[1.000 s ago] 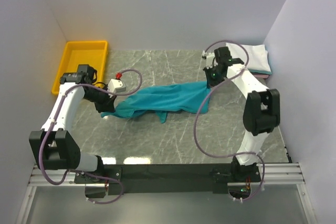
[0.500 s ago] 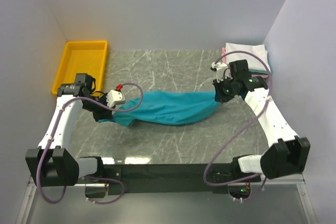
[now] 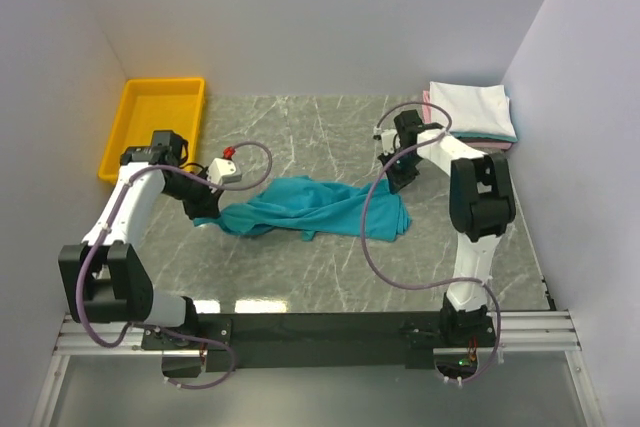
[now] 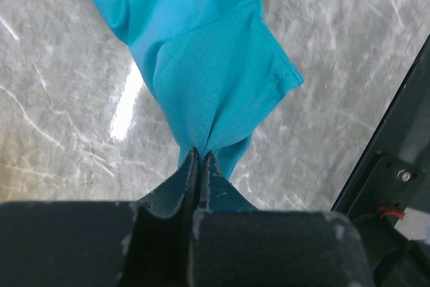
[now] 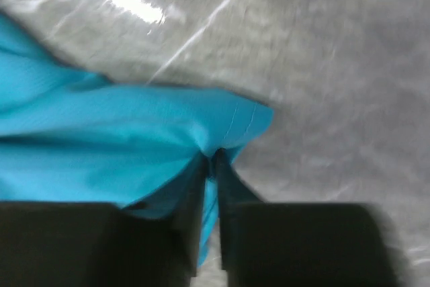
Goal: Fold and stack the t-shirts
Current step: Flatten the tshirt out
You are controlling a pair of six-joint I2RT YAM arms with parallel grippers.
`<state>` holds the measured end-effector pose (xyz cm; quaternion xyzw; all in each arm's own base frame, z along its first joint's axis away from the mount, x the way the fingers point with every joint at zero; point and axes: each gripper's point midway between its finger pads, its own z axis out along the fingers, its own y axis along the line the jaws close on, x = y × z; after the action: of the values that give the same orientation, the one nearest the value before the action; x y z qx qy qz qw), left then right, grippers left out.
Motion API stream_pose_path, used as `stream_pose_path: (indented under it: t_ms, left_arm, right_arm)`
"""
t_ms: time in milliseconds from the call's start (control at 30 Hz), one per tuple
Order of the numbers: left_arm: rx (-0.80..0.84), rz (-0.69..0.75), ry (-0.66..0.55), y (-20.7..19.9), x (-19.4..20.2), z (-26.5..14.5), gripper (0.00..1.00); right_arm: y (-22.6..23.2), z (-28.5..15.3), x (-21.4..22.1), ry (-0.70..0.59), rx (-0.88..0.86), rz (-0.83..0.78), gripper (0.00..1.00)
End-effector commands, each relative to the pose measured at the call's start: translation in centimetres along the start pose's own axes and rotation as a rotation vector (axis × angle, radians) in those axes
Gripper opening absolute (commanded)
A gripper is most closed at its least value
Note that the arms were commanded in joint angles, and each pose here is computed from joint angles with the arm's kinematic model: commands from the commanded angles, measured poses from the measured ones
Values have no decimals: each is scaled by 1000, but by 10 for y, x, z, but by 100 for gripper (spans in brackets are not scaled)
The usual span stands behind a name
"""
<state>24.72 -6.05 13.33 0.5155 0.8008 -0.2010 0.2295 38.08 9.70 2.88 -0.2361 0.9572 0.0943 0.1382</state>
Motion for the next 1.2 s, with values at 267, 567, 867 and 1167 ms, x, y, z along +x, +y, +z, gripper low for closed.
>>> stream_pose_path:
  t_ms: [267,567,867,1167]
  left_arm:
    - [28,-105,-81,18,-22,9,1]
    - [47,-167,-104,24,-30,13,1]
    - [35,-180,-90,29,-28,13,1]
    - [25,-180,-68,30,-20,17,1]
  right_arm:
    - [14,-118,-6,-272,126,-170,66]
    - [86,-89,64,-127,16,-416,24]
    - [88,-26,84,-38,119,-474,30]
    - [100,-5,98,17,53,-468,32]
